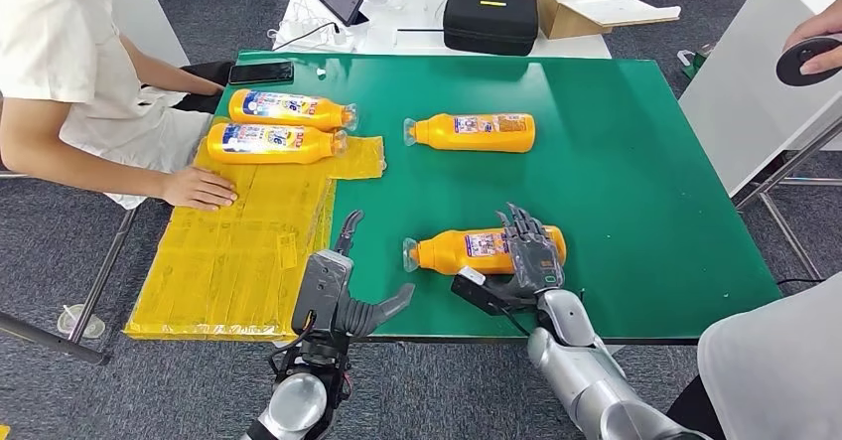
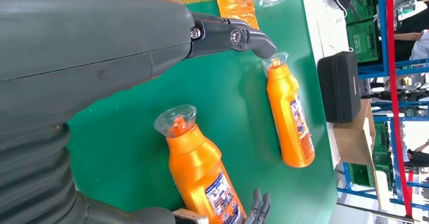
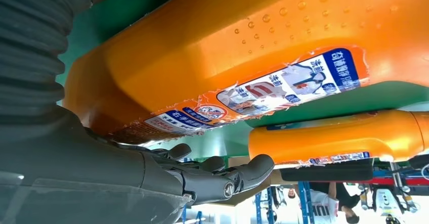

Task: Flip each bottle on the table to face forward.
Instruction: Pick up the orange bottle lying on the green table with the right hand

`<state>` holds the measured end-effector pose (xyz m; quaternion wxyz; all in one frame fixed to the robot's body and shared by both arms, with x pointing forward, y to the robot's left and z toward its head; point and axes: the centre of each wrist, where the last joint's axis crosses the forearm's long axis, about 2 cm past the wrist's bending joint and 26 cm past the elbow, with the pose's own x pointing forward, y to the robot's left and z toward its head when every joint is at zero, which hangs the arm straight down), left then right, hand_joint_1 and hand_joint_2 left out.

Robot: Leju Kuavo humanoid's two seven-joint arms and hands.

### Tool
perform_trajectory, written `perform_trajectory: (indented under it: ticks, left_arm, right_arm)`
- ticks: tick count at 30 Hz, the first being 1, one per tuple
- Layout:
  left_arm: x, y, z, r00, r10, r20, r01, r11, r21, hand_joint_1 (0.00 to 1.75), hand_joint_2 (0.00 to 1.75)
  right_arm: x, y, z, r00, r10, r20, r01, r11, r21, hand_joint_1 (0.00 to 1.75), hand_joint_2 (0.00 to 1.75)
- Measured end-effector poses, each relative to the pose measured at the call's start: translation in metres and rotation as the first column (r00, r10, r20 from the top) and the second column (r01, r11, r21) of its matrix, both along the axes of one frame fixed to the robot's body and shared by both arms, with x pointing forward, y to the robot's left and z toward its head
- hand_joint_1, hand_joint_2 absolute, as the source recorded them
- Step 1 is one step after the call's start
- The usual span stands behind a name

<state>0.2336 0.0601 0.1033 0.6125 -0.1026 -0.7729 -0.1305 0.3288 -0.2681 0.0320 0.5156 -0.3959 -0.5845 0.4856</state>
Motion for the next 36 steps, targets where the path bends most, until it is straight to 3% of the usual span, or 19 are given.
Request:
perform_trajectory:
  ticks: [1, 4, 5, 15, 28, 32, 36]
  left_arm:
    - [0.000, 0.000, 0.000, 1.000, -0.001, -0.001, 0.001, 1.000, 0.002, 0.00, 1.75]
    - [0.000, 0.000, -0.001, 1.000, -0.010, -0.009, 0.010, 1.000, 0.005, 0.00, 1.75]
    - [0.000, 0.000, -0.001, 1.000, -0.015, -0.013, 0.015, 1.000, 0.005, 0.00, 1.75]
    - [0.000, -0.002, 0.000, 0.996, -0.067, -0.055, 0.066, 0.998, -0.021, 0.00, 1.75]
    - [0.000, -0.005, 0.001, 0.991, -0.107, -0.078, 0.103, 0.993, -0.053, 0.00, 1.75]
    - [-0.001, -0.006, 0.001, 0.991, -0.117, -0.071, 0.112, 0.991, -0.077, 0.00, 1.75]
    - [-0.003, -0.006, 0.000, 0.995, -0.090, -0.044, 0.086, 0.992, -0.095, 0.00, 1.75]
  right_arm:
    - [0.001, -0.001, 0.000, 1.000, -0.007, -0.016, 0.007, 1.000, -0.005, 0.20, 1.75]
    - [0.007, -0.004, 0.004, 0.995, -0.028, -0.097, 0.025, 0.999, -0.034, 1.47, 1.75]
    - [0.010, -0.006, 0.005, 0.991, -0.032, -0.128, 0.026, 0.998, -0.049, 1.74, 1.75]
    - [0.039, -0.029, 0.026, 0.931, -0.076, -0.358, 0.027, 0.990, -0.139, 1.75, 1.75]
    - [0.048, -0.047, 0.034, 0.887, -0.086, -0.454, 0.046, 0.994, -0.100, 1.75, 1.75]
    - [0.048, -0.058, 0.034, 0.864, 0.013, -0.503, 0.028, 0.997, 0.074, 1.75, 1.75]
    - [0.040, -0.072, 0.028, 0.875, 0.118, -0.470, 0.047, 0.944, 0.326, 1.75, 1.75]
